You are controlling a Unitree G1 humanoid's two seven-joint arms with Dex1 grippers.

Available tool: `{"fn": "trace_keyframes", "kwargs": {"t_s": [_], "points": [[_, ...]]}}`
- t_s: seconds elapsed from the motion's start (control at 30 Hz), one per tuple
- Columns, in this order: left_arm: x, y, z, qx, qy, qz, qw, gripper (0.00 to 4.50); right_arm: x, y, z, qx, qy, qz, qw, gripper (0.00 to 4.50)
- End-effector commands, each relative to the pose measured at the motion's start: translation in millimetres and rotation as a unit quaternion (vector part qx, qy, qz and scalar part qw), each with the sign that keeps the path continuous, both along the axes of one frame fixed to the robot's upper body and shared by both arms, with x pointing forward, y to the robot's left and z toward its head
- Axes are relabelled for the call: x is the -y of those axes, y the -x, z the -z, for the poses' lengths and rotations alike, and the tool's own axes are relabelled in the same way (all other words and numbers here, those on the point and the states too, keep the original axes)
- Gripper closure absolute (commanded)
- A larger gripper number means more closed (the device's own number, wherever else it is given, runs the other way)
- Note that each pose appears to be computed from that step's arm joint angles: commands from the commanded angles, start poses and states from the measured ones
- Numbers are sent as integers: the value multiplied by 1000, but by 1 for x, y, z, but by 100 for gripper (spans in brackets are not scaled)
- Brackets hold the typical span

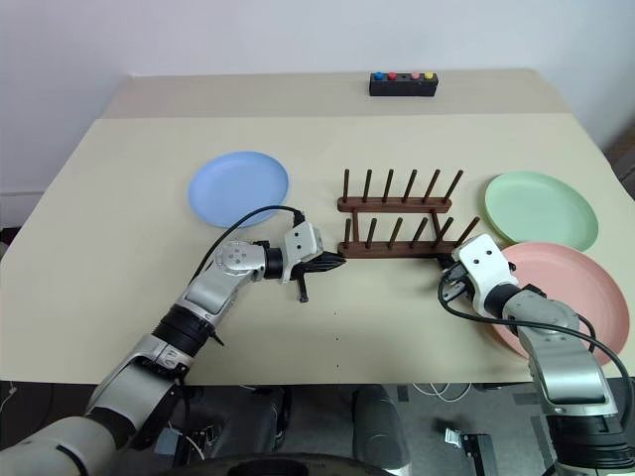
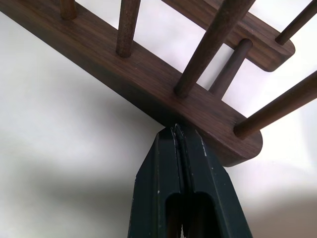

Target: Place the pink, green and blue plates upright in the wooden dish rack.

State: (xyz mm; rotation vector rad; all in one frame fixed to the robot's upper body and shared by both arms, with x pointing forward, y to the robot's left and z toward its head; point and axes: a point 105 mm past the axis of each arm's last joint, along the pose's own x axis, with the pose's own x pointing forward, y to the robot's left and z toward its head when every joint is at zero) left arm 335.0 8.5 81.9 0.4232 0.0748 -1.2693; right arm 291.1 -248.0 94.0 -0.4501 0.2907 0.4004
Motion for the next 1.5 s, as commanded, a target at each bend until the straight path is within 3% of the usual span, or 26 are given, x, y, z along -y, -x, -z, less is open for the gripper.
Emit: {"fn": "trace_keyframes", "kwargs": {"t_s": [0.03, 0.47, 0.57, 0.7, 0.8, 0.83, 1.0, 1.27, 1.5], "points": [[-6, 2, -7, 8, 4, 1, 1000, 448, -1, 4, -13, 18, 10, -9, 1000, 449], [-67, 44, -34, -70, 51, 1, 996, 448, 7, 61, -45, 4, 20, -28, 999, 449], [-76, 41, -43, -64, 65, -27, 995, 450, 8, 71, -48, -3, 6, -24, 1000, 367], [-82, 28, -53, -12, 83, -80, 993, 450, 7, 76, -57, -2, -3, -20, 1000, 174], [-80, 31, -53, 20, 79, -75, 994, 450, 7, 78, -61, 0, 9, -17, 1000, 17], [-79, 33, -52, 20, 81, -71, 994, 450, 7, 78, -62, 1, 15, -16, 1000, 4], [-69, 41, -52, 24, 90, -34, 995, 450, 9, 85, -54, -39, 14, 7, 999, 4], [-57, 68, -50, -56, 103, 72, 991, 450, 23, 93, -34, -94, 21, 93, 991, 4], [-44, 81, -41, -60, 79, 128, 987, 450, 29, 102, -13, -146, 39, 139, 979, 4]]}}
